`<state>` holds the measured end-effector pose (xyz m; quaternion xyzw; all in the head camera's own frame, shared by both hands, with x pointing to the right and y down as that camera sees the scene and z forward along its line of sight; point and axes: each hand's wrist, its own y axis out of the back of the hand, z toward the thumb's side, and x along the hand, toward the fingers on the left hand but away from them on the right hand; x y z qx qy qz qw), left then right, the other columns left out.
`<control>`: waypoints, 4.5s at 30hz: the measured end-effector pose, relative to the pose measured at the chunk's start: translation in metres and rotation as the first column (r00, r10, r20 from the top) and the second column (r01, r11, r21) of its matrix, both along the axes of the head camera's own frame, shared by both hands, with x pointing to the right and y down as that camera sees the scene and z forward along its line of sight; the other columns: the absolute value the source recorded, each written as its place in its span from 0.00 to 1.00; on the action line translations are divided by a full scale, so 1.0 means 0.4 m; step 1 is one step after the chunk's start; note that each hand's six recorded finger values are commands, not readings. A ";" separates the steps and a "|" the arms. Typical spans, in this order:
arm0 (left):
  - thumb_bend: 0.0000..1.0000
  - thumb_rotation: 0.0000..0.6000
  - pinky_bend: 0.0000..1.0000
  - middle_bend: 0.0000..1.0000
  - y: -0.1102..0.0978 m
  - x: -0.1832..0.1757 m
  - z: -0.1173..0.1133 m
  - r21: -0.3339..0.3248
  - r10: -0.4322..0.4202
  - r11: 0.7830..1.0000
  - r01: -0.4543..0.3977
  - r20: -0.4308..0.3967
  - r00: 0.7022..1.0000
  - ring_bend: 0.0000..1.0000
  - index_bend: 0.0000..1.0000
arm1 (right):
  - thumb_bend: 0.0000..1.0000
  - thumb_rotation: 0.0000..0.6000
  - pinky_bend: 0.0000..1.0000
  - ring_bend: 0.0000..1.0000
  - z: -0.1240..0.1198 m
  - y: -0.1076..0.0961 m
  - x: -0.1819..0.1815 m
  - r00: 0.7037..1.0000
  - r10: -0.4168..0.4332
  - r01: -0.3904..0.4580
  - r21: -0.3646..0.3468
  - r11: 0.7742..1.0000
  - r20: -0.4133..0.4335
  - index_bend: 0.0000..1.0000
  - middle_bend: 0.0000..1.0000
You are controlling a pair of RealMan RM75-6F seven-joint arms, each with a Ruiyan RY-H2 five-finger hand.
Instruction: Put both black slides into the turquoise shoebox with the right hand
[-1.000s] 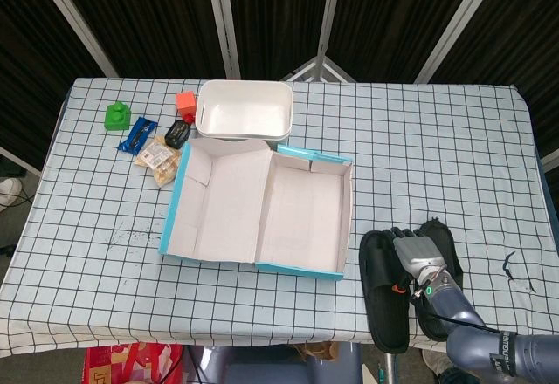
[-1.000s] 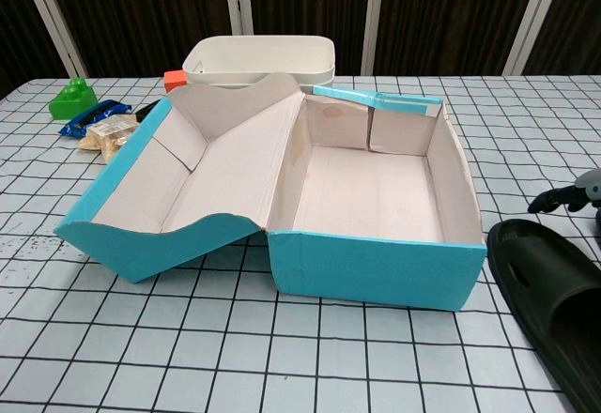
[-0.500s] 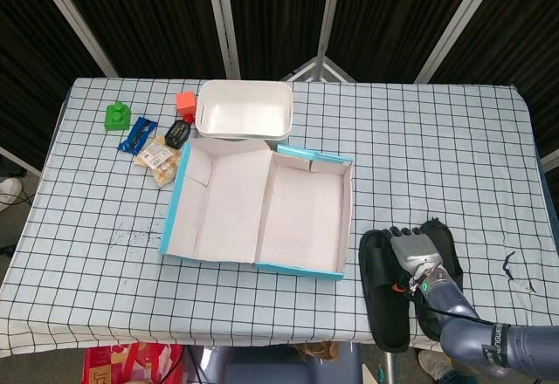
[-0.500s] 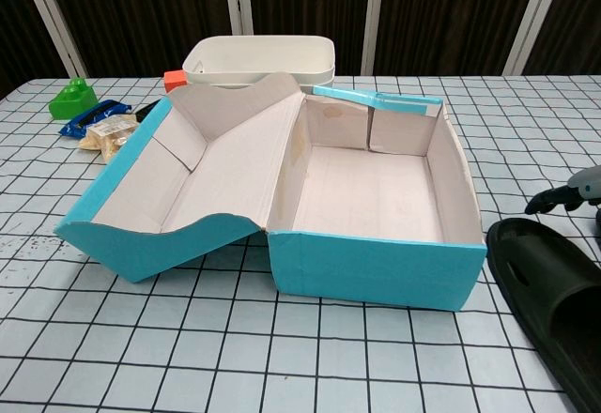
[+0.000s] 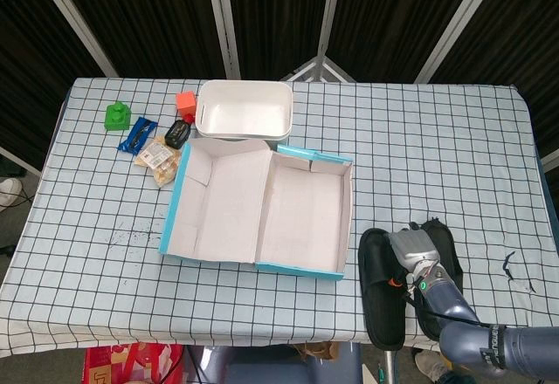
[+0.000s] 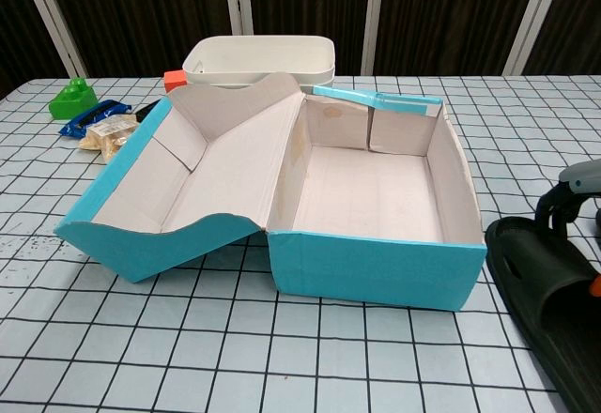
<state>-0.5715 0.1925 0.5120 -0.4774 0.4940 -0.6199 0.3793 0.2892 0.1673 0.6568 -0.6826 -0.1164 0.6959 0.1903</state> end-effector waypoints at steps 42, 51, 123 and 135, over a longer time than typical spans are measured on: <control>0.36 1.00 0.00 0.00 0.004 -0.001 -0.018 0.020 0.001 1.000 0.000 -0.028 1.000 0.00 0.02 | 0.36 1.00 0.00 0.31 -0.244 -0.149 -0.030 0.992 0.060 -0.085 0.236 0.968 0.112 0.57 0.51; 0.36 1.00 0.00 0.00 0.003 -0.007 -0.023 0.025 -0.007 1.000 0.008 -0.034 0.999 0.00 0.02 | 0.36 1.00 0.00 0.32 -0.299 -0.212 -0.137 0.974 0.025 -0.101 0.329 0.939 0.227 0.59 0.51; 0.36 1.00 0.00 0.00 -0.001 -0.037 -0.032 0.034 -0.040 0.999 0.041 -0.027 0.999 0.00 0.02 | 0.39 1.00 0.37 0.37 -0.014 -0.272 -0.344 0.795 0.103 -0.358 0.324 0.876 0.598 0.63 0.51; 0.36 1.00 0.00 0.00 0.001 -0.034 -0.034 0.035 -0.033 0.999 0.035 -0.030 0.999 0.00 0.02 | 0.39 1.00 0.37 0.38 0.052 -0.242 -0.349 0.796 0.135 -0.354 0.272 0.895 0.589 0.63 0.51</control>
